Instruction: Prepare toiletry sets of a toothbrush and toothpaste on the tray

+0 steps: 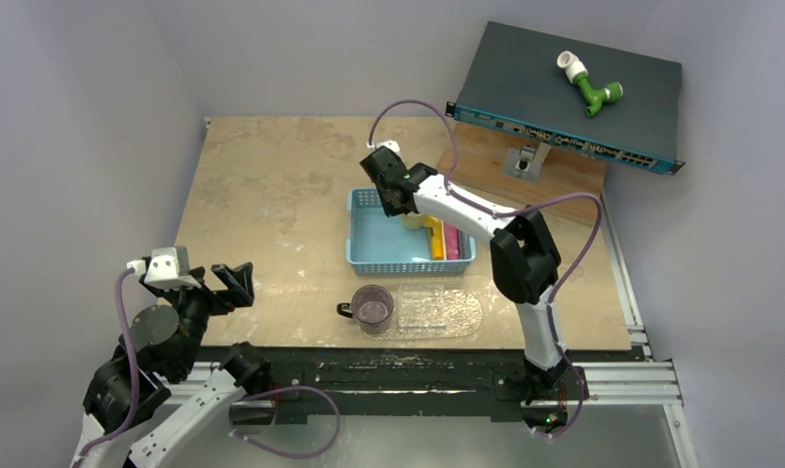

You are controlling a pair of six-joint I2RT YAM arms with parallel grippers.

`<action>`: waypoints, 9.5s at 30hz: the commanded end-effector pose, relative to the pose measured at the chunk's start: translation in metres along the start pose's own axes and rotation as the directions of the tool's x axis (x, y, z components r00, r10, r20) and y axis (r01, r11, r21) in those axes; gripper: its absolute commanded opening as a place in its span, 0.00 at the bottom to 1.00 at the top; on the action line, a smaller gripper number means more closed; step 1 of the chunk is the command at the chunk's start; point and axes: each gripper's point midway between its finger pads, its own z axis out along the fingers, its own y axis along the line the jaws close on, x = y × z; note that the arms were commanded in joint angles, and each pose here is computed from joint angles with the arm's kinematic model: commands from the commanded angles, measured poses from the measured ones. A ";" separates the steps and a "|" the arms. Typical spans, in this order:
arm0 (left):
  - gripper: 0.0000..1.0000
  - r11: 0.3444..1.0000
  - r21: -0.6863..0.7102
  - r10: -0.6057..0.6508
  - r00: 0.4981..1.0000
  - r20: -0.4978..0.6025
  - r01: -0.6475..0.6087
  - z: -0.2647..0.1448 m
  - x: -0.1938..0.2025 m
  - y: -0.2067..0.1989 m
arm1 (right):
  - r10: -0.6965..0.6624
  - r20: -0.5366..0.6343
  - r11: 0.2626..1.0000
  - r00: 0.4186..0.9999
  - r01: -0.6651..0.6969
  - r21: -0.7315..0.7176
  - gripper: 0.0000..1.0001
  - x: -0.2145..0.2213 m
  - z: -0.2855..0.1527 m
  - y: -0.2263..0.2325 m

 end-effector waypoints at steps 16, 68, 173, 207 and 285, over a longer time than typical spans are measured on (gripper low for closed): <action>1.00 1.000 -0.015 0.016 1.000 0.003 -0.016 0.005 -0.004 -0.003 | -0.052 0.240 0.984 0.969 0.092 -0.155 0.00 -0.023 -0.145 -0.032; 1.00 0.999 -0.011 0.031 0.999 -0.015 -0.031 0.009 -0.001 -0.006 | 0.019 -0.090 0.965 0.996 -0.041 -0.257 0.00 0.172 -0.192 -0.064; 1.00 0.981 0.171 0.103 0.993 -0.053 -0.093 0.012 0.007 -0.041 | 0.160 -0.117 0.984 0.980 -0.168 -0.062 0.51 0.076 -0.019 -0.054; 1.00 0.982 0.168 0.101 0.994 -0.052 -0.091 0.012 0.007 -0.040 | 0.151 -0.229 0.985 0.962 -0.167 -0.050 0.41 0.109 0.032 -0.047; 0.85 0.623 0.633 0.145 0.727 -0.671 0.460 -0.053 0.016 -0.202 | -0.169 0.731 0.703 0.661 0.601 -0.381 0.21 0.090 -0.320 0.105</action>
